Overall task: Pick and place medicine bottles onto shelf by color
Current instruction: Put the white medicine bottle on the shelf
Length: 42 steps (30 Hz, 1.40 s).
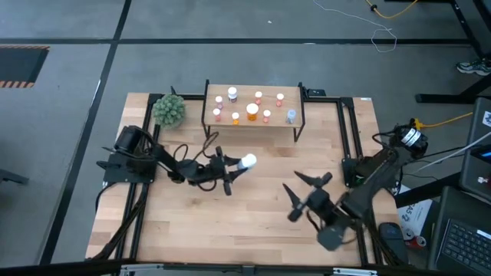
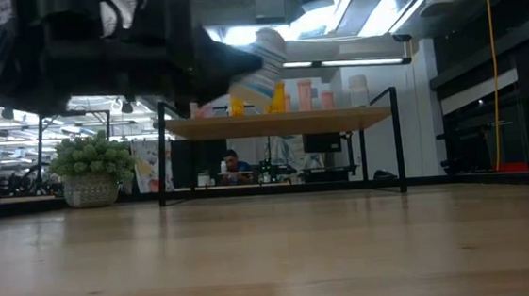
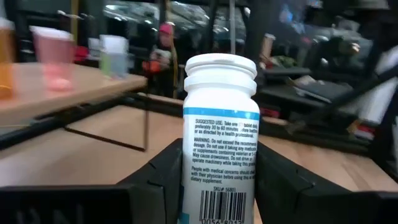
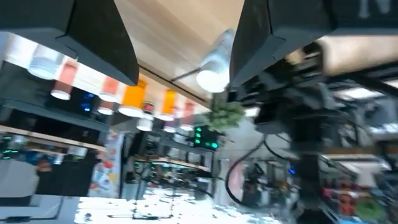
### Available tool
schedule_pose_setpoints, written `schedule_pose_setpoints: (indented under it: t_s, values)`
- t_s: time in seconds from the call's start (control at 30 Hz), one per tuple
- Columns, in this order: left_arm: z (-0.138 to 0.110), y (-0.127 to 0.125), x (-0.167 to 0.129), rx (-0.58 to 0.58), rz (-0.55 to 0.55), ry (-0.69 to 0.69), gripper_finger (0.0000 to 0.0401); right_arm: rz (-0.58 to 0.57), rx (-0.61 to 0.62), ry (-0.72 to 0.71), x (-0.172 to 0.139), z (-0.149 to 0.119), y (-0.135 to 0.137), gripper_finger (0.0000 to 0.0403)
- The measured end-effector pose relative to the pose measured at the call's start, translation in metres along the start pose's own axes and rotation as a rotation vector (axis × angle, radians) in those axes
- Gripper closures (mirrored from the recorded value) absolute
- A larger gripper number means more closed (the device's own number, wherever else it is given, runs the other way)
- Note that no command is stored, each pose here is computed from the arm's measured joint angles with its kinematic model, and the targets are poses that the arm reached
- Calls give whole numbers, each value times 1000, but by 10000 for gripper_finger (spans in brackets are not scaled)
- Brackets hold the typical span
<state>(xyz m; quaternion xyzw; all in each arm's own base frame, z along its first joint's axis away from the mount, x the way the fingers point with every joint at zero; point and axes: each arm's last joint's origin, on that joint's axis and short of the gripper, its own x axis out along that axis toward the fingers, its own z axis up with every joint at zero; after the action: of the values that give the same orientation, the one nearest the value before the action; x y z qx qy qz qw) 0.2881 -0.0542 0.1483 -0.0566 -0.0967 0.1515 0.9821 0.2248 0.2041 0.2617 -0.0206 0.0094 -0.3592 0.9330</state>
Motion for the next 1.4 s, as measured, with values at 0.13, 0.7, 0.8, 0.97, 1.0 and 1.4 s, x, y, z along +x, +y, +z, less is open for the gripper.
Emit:
schedule_pose_setpoints:
  t_s: [0.13, 0.7, 0.8, 0.97, 1.0, 1.4]
  values:
    - [0, -2, 3, 17, -25, -4, 257, -73, -24, 3, 21, -10, -7, 148]
    - [-16, -2, 0, -31, -78, 122, 257, -27, 1, 387, 74, -56, -36, 148]
    - [-15, -4, 2, -54, -121, 122, 257, 42, 23, 476, 88, -74, -37, 148]
    - [-10, -13, 12, -62, -191, 113, 257, 123, 21, 423, 113, -85, -30, 148]
    - [-10, -14, 14, -53, -190, 119, 257, 136, 12, 420, 116, -84, -29, 148]
    - [-15, -13, 16, -29, -175, 173, 257, 160, -28, 411, 123, -72, -22, 148]
